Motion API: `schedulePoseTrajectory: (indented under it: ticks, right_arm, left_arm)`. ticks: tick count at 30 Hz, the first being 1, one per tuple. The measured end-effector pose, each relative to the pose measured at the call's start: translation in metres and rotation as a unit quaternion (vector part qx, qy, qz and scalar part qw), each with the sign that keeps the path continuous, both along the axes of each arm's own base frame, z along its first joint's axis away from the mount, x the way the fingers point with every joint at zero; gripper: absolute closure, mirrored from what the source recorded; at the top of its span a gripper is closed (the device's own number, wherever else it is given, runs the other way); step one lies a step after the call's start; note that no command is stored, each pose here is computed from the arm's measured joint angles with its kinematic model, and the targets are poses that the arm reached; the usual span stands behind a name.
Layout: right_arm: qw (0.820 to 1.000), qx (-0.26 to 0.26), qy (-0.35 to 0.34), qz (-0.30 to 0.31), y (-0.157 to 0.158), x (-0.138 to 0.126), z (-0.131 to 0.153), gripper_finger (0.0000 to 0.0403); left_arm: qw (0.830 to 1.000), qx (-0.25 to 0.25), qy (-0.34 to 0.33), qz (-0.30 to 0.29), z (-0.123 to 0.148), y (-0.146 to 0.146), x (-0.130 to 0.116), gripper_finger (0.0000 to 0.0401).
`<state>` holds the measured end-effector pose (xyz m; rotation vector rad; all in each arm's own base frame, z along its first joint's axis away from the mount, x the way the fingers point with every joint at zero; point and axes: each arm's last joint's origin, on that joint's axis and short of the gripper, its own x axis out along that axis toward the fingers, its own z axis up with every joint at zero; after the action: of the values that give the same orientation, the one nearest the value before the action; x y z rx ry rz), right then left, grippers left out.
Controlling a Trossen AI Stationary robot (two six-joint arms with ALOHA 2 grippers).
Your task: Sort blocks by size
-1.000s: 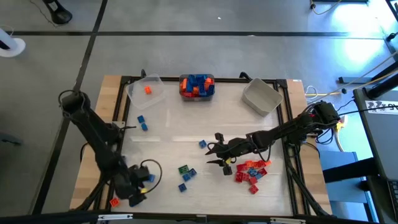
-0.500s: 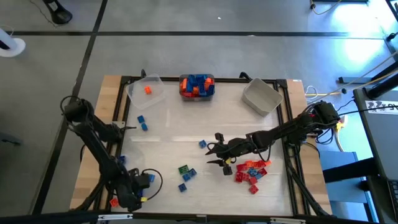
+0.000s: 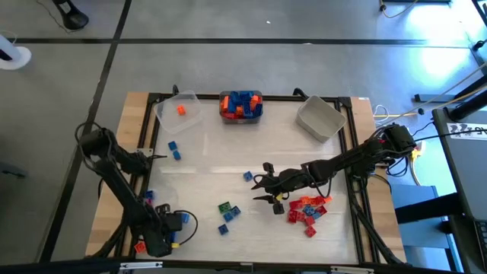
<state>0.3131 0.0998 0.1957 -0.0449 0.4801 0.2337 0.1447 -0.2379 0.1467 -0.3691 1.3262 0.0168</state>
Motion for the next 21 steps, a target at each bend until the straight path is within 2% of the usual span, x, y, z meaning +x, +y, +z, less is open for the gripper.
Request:
schedulePoseTrajectory:
  ticks: [14, 17, 21]
  right_arm:
    - [1.0, 0.0, 0.0, 0.0, 0.0, 0.0, 0.0, 0.0237]
    - [1.0, 0.0, 0.0, 0.0, 0.0, 0.0, 0.0, 0.0237]
    - [1.0, 0.0, 0.0, 0.0, 0.0, 0.0, 0.0, 0.0237]
  left_arm:
    - [1.0, 0.021, 0.02, -0.002, -0.0069, 0.0011, -0.0011, 0.014]
    - [0.999, 0.027, 0.021, -0.012, -0.0074, 0.0018, -0.0014, 0.016]
    - [0.999, 0.036, 0.022, -0.024, -0.008, 0.0038, -0.001, 0.0212]
